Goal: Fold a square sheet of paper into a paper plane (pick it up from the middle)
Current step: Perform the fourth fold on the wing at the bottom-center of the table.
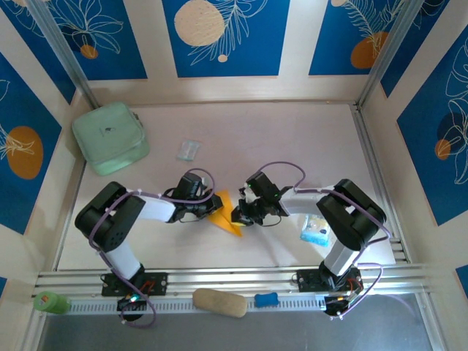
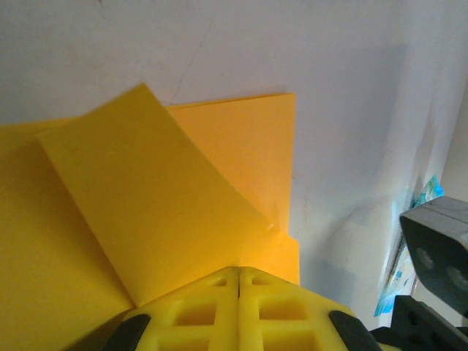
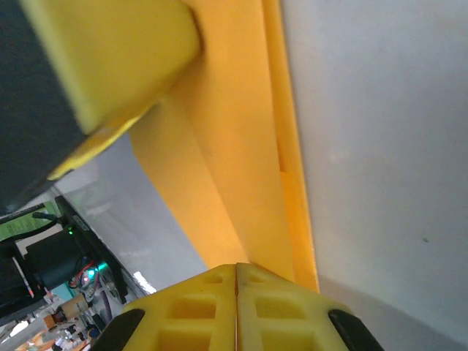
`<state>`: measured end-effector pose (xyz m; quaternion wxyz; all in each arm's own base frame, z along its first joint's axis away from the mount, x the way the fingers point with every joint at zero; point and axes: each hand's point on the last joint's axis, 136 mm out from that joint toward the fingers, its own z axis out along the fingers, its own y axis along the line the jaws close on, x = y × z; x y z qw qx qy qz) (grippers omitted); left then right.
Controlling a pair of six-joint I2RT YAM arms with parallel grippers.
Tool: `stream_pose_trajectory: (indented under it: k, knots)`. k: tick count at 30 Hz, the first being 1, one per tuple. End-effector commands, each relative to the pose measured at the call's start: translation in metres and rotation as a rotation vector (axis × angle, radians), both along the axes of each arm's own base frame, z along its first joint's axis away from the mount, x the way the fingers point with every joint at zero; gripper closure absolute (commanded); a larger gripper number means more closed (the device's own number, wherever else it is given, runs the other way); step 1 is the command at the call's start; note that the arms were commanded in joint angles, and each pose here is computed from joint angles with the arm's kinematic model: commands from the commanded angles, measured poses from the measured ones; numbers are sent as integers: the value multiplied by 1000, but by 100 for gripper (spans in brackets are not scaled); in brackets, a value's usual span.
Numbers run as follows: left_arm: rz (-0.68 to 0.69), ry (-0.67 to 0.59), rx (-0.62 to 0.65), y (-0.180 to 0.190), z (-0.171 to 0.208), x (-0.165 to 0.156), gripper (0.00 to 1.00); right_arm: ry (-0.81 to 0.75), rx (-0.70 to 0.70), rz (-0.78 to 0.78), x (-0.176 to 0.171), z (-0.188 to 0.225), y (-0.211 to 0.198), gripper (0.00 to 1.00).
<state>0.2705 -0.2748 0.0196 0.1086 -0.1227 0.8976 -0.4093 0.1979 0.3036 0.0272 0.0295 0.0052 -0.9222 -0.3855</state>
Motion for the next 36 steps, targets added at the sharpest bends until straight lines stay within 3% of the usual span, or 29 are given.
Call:
stream_pose_trajectory:
  k: [1,13,25,36]
  knots:
    - [0,63,60,10,-23,-8,100,17,1,0,-1,-1,0,93]
    - [1,70,60,14,-23,-9,100,9,7,9,3,5,5,93]
    - [3,63,56,14,-20,-9,100,-66,74,43,5,40,9,91]
    - [5,57,54,16,-18,-10,100,3,-16,33,-2,-2,7,93]
